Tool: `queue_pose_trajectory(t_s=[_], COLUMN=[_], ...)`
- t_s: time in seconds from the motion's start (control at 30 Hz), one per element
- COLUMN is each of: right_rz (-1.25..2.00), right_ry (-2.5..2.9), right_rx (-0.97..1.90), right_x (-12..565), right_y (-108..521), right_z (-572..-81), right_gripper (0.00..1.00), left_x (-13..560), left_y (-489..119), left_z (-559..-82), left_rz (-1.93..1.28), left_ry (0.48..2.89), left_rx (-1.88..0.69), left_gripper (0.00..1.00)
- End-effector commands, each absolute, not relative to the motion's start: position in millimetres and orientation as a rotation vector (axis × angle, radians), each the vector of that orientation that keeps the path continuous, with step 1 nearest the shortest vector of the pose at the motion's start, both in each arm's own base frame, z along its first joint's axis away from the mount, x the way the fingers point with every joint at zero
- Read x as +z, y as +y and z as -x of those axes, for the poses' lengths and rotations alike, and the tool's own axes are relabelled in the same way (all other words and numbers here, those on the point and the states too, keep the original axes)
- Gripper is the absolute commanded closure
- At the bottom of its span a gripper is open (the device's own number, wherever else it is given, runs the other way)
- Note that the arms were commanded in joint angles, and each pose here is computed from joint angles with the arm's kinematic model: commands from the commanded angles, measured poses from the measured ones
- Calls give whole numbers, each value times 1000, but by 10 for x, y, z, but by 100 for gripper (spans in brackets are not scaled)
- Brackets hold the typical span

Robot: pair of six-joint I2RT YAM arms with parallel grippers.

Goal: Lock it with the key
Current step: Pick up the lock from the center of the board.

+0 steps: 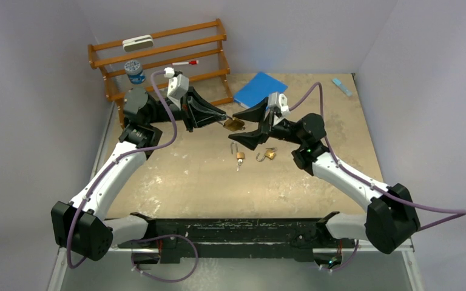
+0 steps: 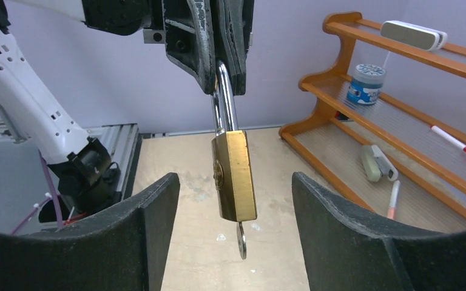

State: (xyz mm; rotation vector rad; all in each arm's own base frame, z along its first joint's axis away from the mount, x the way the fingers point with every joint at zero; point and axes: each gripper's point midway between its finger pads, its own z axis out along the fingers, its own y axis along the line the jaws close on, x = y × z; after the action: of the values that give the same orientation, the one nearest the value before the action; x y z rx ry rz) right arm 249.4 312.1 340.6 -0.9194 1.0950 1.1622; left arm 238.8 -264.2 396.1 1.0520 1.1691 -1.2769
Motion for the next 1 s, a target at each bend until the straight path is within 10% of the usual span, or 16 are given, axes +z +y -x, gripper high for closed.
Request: queue_pose_trajectory(t_s=[0.0,0.13,0.2,0.3,0.53,0.97], right_rz=[943,957,954,942,845,696], right_ry=[953,959,970,984,1116,1303], right_rx=[1190,1206,1206,1194,1064,840], right_x=[3790,3794,3795,3776,3593,3522], right_y=[3127,3148,3147,3100,2741,2324], right_z=[-2387,-2389,-2399,-2397,-2515,-2545], right_gripper=[33,54,100,100,100,100], left_x=[4246,4218,4209,4209,4292,3271], left_y=[-2625,-2630,-2634,-2617,-2163,-1101], left_z=[-2300,-2322,-2346,-2475,-3279,-4425], left_rz=[-1092,-1088,-1081,-1012,-625,-280], left_ry=[1030,1036,1042,1087,1275,1872], left_rx=[-1210,-1209,-1208,-1175,-730,97], left_gripper=[100,100,100,94,33,17])
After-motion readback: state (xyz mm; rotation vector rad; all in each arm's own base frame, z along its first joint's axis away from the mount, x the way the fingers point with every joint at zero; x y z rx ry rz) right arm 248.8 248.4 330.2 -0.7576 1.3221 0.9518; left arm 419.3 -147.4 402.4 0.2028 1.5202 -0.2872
